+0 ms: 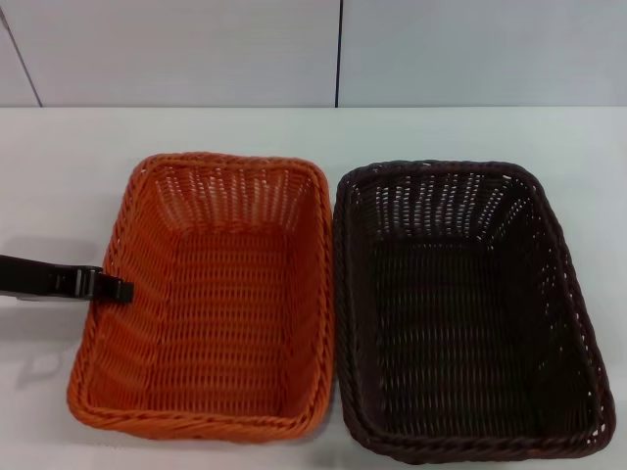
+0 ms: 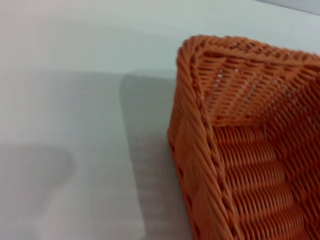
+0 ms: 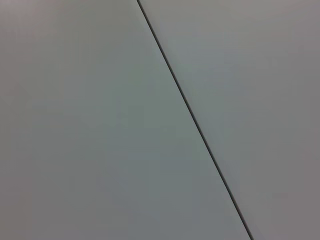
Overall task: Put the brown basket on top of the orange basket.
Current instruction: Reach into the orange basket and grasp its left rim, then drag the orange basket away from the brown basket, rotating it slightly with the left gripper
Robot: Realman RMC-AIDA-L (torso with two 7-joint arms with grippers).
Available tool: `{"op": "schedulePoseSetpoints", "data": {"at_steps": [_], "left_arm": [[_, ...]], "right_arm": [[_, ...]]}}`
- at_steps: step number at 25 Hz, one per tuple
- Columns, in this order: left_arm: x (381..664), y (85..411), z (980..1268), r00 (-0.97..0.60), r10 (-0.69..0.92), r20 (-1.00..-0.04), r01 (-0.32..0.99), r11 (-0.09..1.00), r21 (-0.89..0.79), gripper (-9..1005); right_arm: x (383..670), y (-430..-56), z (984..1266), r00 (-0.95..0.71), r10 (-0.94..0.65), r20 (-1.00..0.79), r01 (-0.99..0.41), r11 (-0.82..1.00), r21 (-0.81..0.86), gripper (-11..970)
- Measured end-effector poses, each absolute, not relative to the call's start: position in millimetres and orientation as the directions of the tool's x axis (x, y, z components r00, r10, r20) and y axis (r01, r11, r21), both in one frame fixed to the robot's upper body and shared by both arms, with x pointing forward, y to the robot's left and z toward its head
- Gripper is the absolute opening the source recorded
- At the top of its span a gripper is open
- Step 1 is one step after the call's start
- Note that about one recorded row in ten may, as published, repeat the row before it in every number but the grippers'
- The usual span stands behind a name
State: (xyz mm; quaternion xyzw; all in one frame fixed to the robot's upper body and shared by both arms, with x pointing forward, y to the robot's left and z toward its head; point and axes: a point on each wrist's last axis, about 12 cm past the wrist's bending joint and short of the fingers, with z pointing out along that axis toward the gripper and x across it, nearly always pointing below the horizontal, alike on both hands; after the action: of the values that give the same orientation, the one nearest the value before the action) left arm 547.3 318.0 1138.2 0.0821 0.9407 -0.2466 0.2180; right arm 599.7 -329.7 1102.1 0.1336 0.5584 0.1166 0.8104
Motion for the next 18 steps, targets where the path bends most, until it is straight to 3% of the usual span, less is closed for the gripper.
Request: {"op": "schedulePoseSetpoints", "data": {"at_steps": [1,11,18], "left_arm": [[548,318,1139,-0.891,0.047,-0.452,0.263,0.864,-0.428,228],[550,319,1143,-0.886,0.053,-0.46,0.274,0.861,-0.428,213],[561,323,1164,-0.835,0.033,-0.549,0.309,0.854,-0.418,197]], "right_arm": [[600,-330,1102,0.349,0.338,-0.874,-0.039,0.937,0.347,500],[601,-329,1103,0.35,0.339,-0.873,-0.04,0.937,0.348,500],[602,-328,1104,0.35,0.341,-0.872,-0.043,0.936,0.348,501]]}}
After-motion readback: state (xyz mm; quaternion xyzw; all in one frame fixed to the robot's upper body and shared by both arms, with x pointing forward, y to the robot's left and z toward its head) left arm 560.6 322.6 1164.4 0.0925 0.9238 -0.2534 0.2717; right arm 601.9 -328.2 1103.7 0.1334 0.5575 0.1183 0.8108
